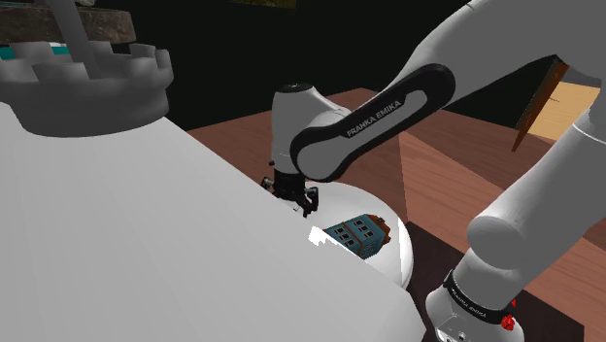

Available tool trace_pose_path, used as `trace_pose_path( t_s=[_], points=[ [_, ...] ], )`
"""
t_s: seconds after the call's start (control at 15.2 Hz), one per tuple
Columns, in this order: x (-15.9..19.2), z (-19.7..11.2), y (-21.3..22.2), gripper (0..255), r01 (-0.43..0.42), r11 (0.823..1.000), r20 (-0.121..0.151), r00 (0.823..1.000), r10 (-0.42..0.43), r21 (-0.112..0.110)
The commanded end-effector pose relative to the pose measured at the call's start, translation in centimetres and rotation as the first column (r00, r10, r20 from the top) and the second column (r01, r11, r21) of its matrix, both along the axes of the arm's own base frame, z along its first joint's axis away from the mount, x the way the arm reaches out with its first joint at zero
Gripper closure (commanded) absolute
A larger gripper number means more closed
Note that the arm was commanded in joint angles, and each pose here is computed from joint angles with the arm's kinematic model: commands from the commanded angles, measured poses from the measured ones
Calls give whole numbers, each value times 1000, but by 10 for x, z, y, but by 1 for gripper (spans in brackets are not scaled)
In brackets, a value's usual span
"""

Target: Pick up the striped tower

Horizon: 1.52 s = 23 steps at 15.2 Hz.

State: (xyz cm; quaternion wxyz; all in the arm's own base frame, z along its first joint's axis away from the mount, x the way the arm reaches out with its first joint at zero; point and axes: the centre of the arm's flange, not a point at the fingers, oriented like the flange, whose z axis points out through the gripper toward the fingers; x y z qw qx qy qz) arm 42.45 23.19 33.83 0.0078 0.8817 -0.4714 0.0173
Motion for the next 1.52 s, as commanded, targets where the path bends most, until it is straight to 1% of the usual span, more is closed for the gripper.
trace_pose_path(
  t_s=[0.0, 0.07, 0.2, 0.26, 0.86, 1.45],
  points=[
    [0, -11, 0, 0, 1, 1000, 0, 1000, -1, 0],
    [0, -19, 0, 0, 1, 1000, 0, 1000, -1, 0],
    [0, -19, 0, 0, 1, 1000, 0, 1000, -1, 0],
    [0, -19, 0, 255, 1, 1000, 0, 1000, -1, 0],
    [0, -19, 0, 255, 1, 1000, 0, 1000, -1, 0],
    [0, 28, 0, 255, 1, 1000, 0, 1000, -1, 0]
  ],
)
